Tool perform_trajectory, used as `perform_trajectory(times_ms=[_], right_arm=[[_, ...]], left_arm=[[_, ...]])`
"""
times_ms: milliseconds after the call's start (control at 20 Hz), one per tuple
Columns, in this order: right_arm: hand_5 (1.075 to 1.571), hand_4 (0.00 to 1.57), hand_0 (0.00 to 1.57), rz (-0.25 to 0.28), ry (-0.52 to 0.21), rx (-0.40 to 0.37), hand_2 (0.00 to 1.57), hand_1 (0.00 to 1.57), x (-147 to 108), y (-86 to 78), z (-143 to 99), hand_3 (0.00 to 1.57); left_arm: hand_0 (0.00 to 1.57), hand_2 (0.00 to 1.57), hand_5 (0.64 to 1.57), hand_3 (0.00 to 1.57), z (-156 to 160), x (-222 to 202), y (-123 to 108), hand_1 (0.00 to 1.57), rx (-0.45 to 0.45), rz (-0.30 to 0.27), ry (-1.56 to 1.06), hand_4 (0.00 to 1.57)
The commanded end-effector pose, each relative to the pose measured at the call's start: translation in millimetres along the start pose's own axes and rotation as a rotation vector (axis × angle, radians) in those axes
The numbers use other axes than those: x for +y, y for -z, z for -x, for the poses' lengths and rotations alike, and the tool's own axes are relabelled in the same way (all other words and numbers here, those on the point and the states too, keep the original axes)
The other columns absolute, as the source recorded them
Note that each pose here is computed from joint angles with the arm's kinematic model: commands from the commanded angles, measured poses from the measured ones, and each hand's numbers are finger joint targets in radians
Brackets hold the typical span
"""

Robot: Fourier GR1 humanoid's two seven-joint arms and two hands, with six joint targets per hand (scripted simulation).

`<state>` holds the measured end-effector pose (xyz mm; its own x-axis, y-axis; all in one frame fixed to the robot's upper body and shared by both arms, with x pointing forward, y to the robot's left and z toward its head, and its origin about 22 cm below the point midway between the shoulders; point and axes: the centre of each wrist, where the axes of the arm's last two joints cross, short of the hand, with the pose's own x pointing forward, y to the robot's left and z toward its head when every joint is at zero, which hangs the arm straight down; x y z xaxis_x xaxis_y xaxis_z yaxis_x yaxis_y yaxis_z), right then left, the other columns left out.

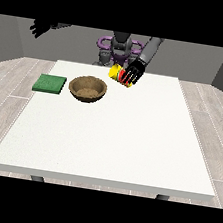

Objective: Pick the cup and pour the ball into the bowl, then pick the bowl and place it on the pad

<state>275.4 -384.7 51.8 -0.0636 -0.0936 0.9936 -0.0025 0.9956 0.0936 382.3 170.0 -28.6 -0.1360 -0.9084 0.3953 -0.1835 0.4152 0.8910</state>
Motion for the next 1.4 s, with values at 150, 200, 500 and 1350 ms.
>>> perform_trajectory(times_ms=[150,200,500,1350], right_arm=[[1.559,0.68,0.00,0.039,0.011,0.053,0.00,0.00,-32.8,-16.1,22.2,0.00],[1.556,0.68,0.00,0.058,0.019,0.077,0.00,0.00,-42.9,-18.5,25.0,0.00],[1.557,0.70,0.00,0.036,0.016,0.079,0.00,0.00,-44.8,-4.2,18.6,0.15],[1.546,0.73,0.00,0.037,0.021,0.134,0.00,0.00,-14.3,17.9,30.7,0.14]], left_arm=[[1.36,1.57,1.531,1.57,-72.4,-22.9,5.4,1.36,-0.023,0.079,0.218,1.47],[1.36,1.57,1.531,1.57,-91.7,-11.1,19.5,1.36,-0.045,0.101,0.253,1.47],[1.37,1.57,1.563,1.57,-122.1,-2.9,30.3,1.37,-0.070,0.050,0.532,1.31],[0.00,1.06,1.570,1.55,-175.9,8.2,15.3,0.00,-0.247,0.173,0.879,1.11]])
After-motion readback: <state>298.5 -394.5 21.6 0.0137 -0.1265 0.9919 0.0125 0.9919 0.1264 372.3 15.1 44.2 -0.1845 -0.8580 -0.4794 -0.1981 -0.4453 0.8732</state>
